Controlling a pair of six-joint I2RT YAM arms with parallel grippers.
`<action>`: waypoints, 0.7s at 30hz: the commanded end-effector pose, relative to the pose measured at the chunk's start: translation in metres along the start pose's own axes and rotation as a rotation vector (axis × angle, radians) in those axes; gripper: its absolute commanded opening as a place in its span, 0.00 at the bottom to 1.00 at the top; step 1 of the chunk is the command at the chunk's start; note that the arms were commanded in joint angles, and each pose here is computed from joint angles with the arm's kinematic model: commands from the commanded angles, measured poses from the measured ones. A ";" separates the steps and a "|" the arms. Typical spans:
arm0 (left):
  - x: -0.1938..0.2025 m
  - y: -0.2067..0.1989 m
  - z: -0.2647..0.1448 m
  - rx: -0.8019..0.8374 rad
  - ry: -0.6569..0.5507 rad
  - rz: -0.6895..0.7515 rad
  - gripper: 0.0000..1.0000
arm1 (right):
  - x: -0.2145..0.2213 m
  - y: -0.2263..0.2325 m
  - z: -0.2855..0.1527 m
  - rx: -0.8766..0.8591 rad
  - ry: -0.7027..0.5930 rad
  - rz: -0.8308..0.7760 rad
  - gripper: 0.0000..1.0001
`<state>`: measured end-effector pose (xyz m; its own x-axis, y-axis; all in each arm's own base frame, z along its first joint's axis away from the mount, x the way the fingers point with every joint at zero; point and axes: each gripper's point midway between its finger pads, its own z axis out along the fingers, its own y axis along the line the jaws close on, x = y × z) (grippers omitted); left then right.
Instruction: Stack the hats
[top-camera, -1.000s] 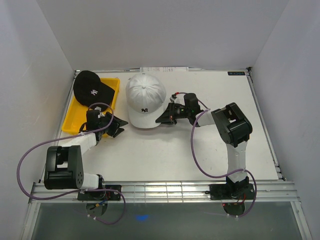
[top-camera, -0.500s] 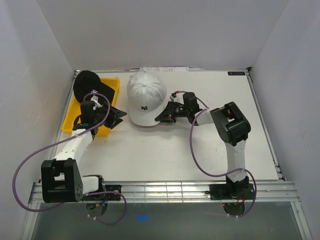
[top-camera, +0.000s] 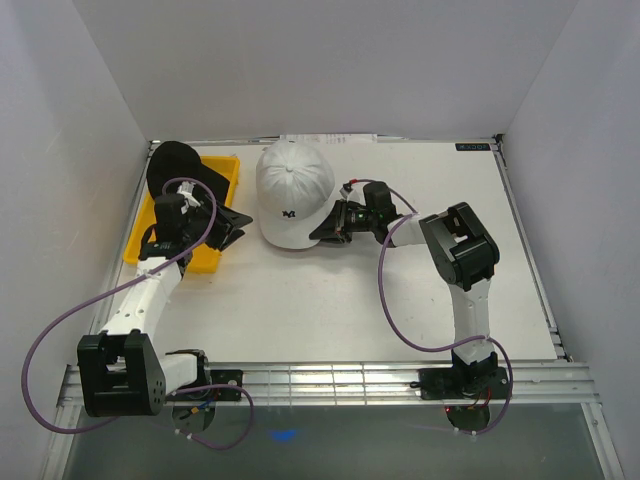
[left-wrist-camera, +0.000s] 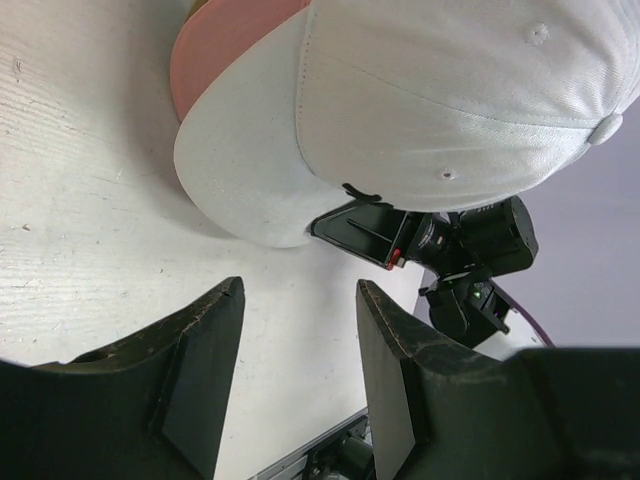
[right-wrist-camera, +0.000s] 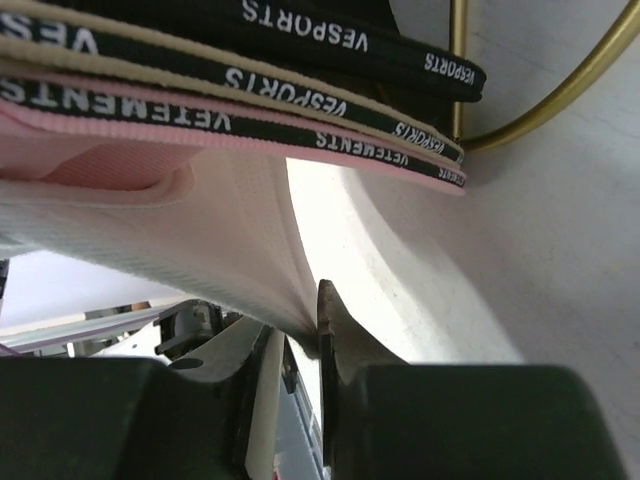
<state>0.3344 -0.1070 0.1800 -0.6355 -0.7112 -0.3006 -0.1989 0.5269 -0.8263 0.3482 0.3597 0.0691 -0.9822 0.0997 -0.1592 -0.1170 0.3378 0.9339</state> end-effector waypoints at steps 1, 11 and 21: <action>-0.012 -0.026 -0.013 0.057 -0.035 0.037 0.59 | 0.030 -0.115 -0.016 0.405 -0.031 0.277 0.19; -0.030 -0.052 -0.019 0.091 -0.073 0.064 0.61 | 0.011 -0.076 -0.024 0.317 -0.045 0.212 0.56; -0.090 -0.045 -0.034 -0.074 -0.270 0.066 0.65 | 0.020 -0.028 -0.053 0.244 -0.073 0.126 0.65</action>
<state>0.3664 -0.0853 0.2476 -0.5313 -0.7431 -0.4069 -0.1479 0.5543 -0.8191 0.3338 0.3130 0.0446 -0.9746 0.2213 -0.0355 0.0860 0.5157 0.8525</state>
